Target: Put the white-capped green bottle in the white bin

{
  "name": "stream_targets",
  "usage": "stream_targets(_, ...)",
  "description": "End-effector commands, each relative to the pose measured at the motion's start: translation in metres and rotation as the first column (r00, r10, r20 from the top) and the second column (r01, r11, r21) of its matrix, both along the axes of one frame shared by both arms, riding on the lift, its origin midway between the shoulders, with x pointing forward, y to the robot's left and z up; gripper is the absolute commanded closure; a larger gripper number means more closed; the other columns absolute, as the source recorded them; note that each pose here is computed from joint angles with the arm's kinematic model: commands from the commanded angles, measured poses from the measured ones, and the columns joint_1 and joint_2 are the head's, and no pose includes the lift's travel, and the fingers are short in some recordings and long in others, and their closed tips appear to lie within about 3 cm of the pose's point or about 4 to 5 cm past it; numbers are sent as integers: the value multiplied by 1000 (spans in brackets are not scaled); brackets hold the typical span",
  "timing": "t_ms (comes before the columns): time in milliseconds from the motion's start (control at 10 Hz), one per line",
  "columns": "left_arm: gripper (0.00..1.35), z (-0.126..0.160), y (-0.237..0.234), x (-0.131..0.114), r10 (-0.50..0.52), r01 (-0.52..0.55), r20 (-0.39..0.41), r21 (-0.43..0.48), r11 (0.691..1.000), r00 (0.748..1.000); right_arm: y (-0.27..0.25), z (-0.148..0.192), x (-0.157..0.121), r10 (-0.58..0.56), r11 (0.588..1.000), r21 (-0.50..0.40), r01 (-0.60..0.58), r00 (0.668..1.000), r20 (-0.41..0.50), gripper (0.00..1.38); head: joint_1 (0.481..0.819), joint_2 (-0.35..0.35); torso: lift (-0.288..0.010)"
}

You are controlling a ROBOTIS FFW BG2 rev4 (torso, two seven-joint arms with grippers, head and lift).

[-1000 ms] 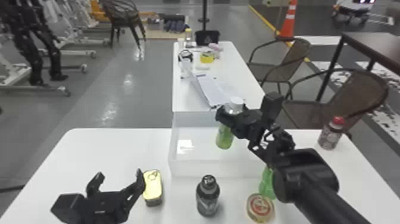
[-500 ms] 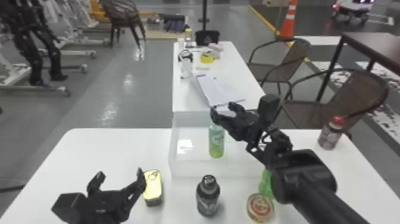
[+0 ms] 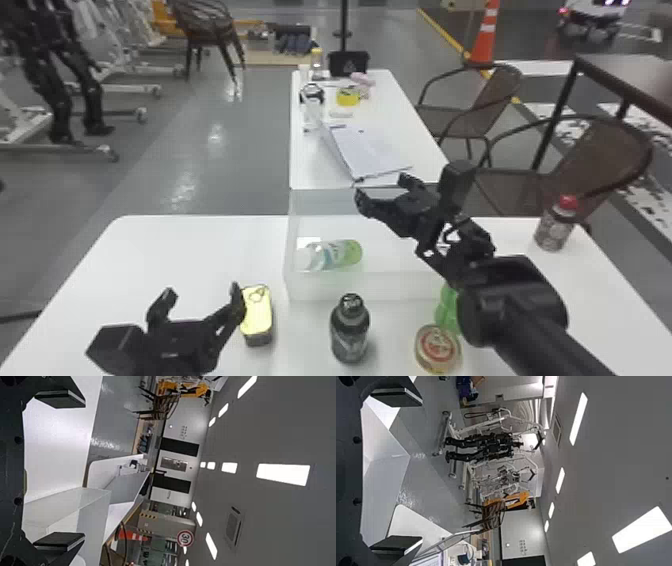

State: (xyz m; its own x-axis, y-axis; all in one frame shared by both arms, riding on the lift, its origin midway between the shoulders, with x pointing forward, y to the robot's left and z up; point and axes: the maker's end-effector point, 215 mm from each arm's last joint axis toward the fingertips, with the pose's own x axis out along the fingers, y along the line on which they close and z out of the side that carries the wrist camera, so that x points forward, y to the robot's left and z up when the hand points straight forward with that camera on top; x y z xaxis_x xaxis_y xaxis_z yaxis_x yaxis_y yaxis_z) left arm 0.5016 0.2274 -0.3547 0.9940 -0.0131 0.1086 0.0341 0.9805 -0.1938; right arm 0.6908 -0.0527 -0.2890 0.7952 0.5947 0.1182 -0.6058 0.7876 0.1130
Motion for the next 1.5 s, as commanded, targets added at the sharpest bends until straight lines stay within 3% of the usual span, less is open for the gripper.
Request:
stream_targets(0, 125, 1, 0, -1, 2, -2, 4, -4, 1000, 1000, -19, 4, -8, -31, 999, 27, 31, 999, 21, 78, 549, 0, -100)
stream_targets(200, 125, 3, 0, -1, 2, -2, 7, -3, 1000, 1000, -60, 14, -22, -123, 992, -4, 123, 991, 46, 78, 549, 0, -100)
stream_targets(600, 125, 4, -2, -2, 1, -1, 9, 2, 1000, 1000, -117, 1, -85, -248, 969, 4, 248, 969, 4, 82, 549, 0, -100)
stream_targets(900, 125, 4, -1, -3, 3, -3, 12, 5, 1000, 1000, -139, -45, -147, -314, 949, -21, 313, 946, -84, 84, 549, 0, -100)
stream_targets(1400, 125, 5, -4, -4, -1, 0, 15, 19, 1000, 1000, -155, -76, -201, -341, 940, -81, 332, 927, -156, 84, 549, 0, -100)
